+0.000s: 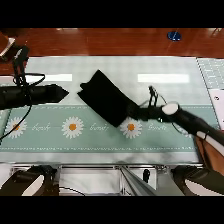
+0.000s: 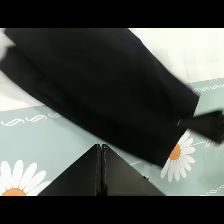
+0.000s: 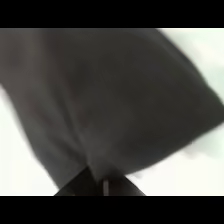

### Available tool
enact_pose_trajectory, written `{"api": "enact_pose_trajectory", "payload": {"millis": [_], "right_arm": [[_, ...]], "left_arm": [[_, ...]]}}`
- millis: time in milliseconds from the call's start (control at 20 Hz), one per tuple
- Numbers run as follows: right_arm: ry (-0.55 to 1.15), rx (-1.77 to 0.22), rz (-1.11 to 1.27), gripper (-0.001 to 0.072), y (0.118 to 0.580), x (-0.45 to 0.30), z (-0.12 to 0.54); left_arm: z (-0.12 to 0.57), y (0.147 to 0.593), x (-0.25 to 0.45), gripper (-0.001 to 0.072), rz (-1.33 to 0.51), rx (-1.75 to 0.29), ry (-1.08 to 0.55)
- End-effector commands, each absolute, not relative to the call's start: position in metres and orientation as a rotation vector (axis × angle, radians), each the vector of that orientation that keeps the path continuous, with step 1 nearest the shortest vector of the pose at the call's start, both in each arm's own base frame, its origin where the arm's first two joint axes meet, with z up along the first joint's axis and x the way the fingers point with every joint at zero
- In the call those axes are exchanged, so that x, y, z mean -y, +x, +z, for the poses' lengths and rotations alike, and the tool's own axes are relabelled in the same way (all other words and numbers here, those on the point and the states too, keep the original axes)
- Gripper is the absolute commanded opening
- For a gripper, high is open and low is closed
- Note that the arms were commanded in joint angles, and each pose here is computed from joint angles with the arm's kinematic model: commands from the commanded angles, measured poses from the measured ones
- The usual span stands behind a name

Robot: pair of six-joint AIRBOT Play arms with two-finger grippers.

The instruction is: Fold the shirts.

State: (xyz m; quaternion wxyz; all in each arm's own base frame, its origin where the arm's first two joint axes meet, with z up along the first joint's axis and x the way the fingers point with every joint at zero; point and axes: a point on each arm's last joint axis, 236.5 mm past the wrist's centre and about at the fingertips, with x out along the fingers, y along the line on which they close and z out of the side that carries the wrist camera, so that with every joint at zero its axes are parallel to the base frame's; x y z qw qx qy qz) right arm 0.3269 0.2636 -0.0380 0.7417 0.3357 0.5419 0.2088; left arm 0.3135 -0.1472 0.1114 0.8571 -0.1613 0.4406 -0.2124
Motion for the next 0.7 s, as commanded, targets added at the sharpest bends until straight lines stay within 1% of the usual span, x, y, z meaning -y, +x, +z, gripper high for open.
{"api": "enact_pose_trajectory", "payload": {"millis": [0,150,300,400,500,650], "right_arm": [[0.498,-1.078,0.637,0.0022,0.361,-0.272,0.046],[0.282,-0.994,0.676,0.0022,0.375,-0.251,0.129],[0.151,-0.887,0.614,0.0022,0.384,-0.210,0.199],[0.127,-0.800,0.507,0.0022,0.393,-0.167,0.238],[0.139,-0.736,0.396,0.0022,0.398,-0.119,0.268],[0.179,-0.705,0.238,0.0022,0.390,-0.048,0.292]], "left_arm": [[0.106,0.312,0.147,0.0026,-0.445,-0.938,-0.342],[0.089,0.306,0.146,0.0025,-0.437,-0.977,-0.347],[0.072,0.299,0.146,0.0026,-0.428,-1.018,-0.352],[0.070,0.297,0.147,0.0026,-0.431,-1.023,-0.363],[0.073,0.299,0.150,0.0026,-0.438,-1.014,-0.382],[0.075,0.298,0.152,0.0026,-0.445,-1.014,-0.396]]}}
